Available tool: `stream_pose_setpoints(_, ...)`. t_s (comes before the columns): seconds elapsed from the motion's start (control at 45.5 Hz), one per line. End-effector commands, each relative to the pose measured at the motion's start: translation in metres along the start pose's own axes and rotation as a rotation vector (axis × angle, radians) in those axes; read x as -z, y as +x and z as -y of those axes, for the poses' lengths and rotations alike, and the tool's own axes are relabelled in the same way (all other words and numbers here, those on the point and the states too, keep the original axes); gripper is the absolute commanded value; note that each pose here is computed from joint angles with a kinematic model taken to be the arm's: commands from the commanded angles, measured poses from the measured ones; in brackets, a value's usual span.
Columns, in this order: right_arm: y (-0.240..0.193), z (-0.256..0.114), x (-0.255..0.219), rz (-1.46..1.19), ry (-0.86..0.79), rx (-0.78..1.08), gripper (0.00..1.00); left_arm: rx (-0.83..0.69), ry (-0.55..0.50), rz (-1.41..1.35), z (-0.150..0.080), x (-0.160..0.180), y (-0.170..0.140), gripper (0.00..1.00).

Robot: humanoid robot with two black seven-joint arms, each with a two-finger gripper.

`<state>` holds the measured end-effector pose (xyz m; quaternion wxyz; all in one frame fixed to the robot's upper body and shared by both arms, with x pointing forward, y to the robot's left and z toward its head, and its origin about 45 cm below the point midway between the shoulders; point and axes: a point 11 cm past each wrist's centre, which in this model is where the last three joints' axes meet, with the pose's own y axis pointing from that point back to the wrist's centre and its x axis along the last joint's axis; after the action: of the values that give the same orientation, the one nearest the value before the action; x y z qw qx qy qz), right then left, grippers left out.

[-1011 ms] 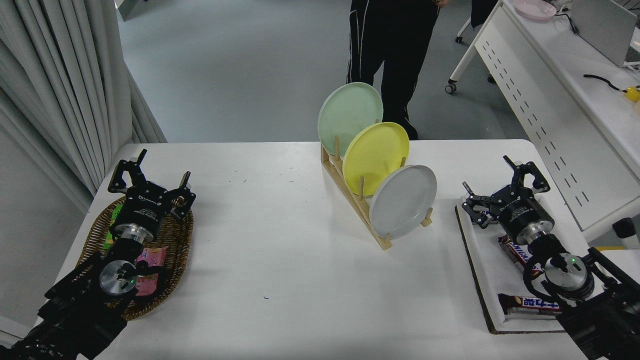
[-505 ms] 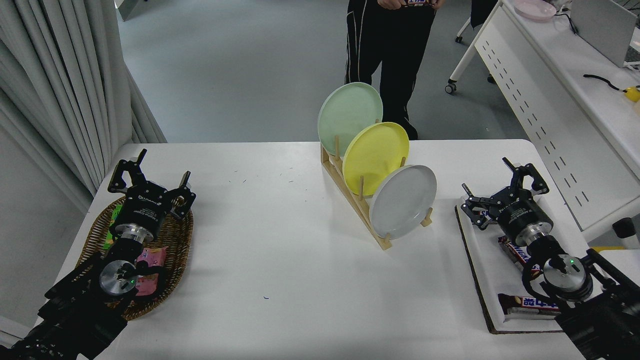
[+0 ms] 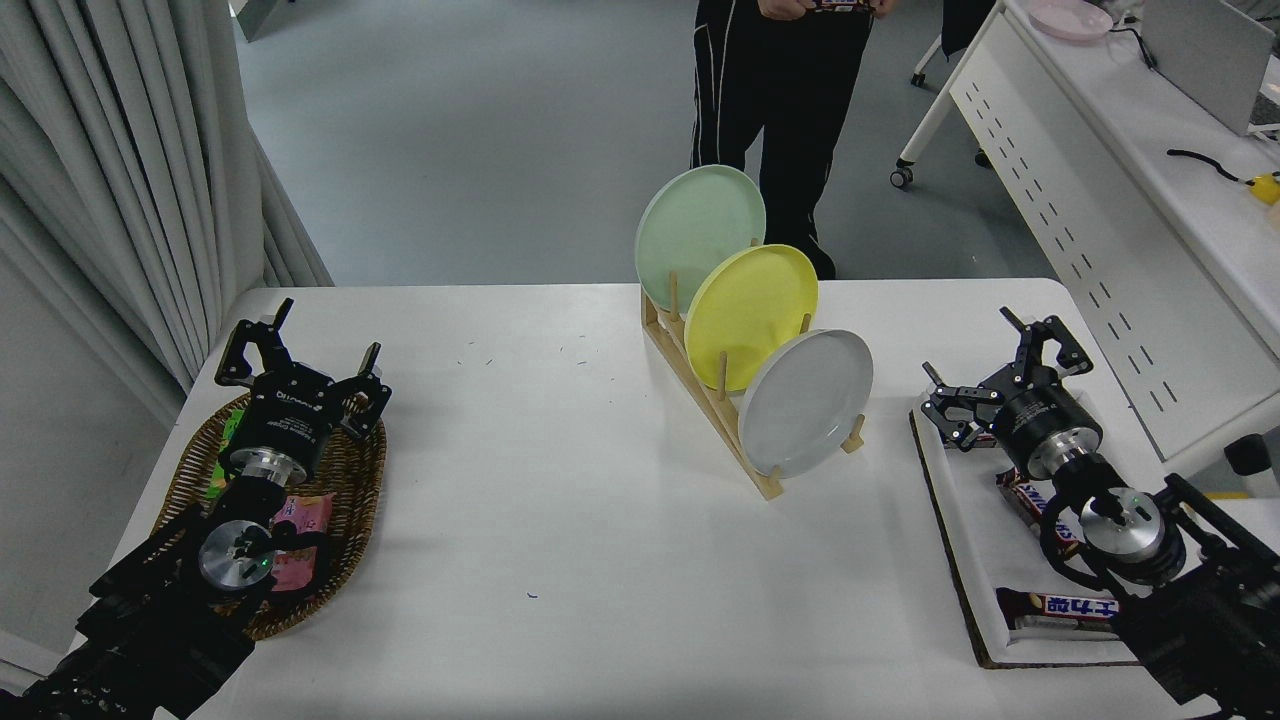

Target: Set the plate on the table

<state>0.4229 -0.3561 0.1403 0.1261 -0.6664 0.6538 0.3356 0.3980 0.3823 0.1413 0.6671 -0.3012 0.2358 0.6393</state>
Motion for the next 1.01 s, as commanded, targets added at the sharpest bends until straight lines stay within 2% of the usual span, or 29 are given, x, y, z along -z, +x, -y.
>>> stream_pose_setpoints(0.0, -0.006, 0.002, 0.007, -0.238, -0.103, 0.022, 1.00, 0.000, 0.000, 0.000, 0.000, 0.000, 0.000, 1.00)
stream_pose_setpoints(0.462, -0.011, -0.018, 0.050, -0.668, -0.280, 0.079, 1.00, 0.000, 0.000, 0.000, 0.000, 0.000, 0.000, 1.00)
stream_pose_setpoints(0.835, -0.073, -0.022, 0.076, -0.877, -0.339, 0.214, 1.00, 0.000, 0.000, 0.000, 0.000, 0.000, 0.000, 1.00)
stream_pose_setpoints(0.989, -0.092, -0.014, 0.075, -0.837, -0.315, 0.243, 1.00, 0.001, 0.000, -0.001, 0.000, 0.000, 0.000, 1.00)
